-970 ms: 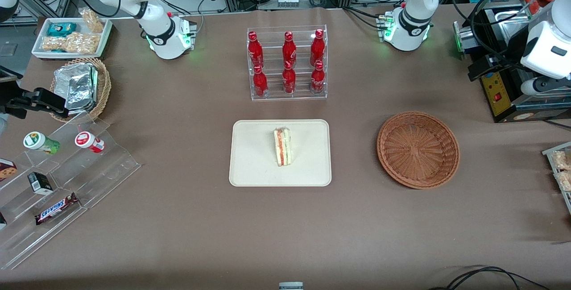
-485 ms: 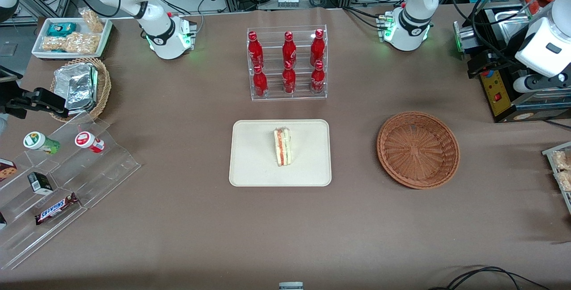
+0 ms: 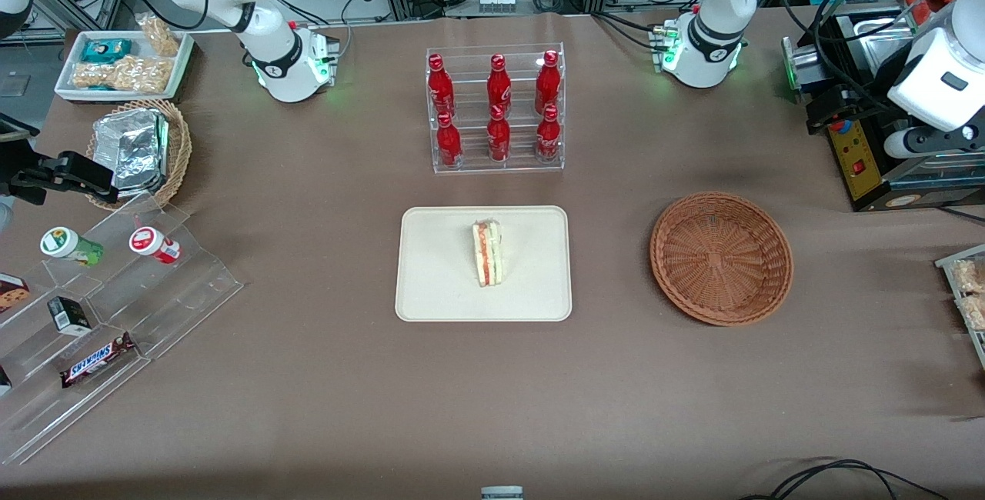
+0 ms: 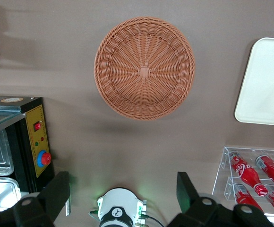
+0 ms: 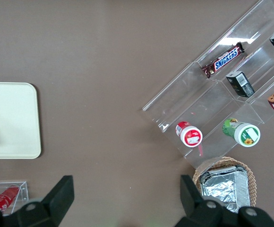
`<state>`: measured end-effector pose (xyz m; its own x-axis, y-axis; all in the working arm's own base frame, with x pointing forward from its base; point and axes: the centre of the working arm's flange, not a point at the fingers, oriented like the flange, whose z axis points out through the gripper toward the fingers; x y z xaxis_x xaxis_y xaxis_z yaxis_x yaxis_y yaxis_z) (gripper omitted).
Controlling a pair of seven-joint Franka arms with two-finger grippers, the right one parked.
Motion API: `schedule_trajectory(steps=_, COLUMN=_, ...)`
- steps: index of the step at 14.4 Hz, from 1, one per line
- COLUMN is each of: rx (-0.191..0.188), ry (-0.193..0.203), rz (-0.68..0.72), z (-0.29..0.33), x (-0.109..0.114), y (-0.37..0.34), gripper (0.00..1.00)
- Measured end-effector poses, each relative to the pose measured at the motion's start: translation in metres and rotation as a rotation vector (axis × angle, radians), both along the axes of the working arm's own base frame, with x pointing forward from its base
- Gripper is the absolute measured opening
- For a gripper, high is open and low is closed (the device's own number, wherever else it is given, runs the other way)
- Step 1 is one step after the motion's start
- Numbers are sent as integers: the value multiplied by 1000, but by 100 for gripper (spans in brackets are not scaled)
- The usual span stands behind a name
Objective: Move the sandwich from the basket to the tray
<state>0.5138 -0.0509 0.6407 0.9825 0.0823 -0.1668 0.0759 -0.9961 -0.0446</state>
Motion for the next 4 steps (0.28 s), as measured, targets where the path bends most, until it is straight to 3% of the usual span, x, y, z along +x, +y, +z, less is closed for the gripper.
schedule_trajectory(steps=4, rx=-14, ry=-92, rz=-5, z=5, x=12, y=-2, gripper=100)
